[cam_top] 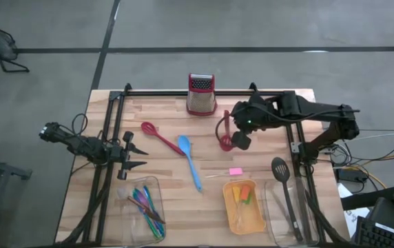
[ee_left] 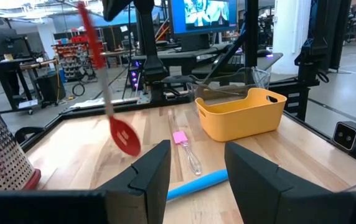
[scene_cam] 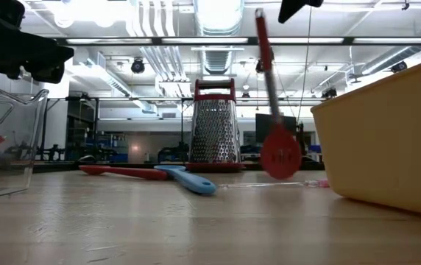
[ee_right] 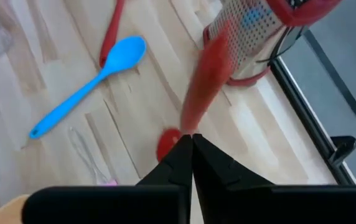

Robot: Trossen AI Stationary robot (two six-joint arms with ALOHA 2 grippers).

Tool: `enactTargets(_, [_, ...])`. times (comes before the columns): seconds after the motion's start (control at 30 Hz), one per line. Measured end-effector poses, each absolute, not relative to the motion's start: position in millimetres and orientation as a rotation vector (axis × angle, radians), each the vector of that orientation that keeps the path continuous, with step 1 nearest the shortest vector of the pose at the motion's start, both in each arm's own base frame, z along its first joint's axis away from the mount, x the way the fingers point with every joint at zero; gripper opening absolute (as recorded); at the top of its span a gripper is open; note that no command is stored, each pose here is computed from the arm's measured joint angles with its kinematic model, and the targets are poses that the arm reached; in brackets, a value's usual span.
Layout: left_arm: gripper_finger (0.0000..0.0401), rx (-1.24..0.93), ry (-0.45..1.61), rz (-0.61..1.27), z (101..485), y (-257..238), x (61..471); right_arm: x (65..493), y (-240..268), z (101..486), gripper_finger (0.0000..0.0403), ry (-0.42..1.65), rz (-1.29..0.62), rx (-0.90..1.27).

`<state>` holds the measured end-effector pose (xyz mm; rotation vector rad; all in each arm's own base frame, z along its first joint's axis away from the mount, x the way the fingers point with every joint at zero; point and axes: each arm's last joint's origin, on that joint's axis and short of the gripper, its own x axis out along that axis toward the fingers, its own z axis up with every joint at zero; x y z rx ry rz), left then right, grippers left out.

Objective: Pick & Place Kitchen Items
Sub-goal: Put the right red serving spoon into the right transparent bin

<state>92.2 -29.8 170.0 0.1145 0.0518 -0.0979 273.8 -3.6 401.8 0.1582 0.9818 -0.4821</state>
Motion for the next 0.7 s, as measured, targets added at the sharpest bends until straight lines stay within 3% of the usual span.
enactTargets(0.4, [0.0158,0.115,0.052,-0.098,170,-30,92,300,-6,356,0.0017,1.029,-0.47,0.115])
enactTargets(0.7, [0.0159,0.114,0.052,-0.098,170,-30,92,336,-33,309,0.012,1.114,-0.563,0.204])
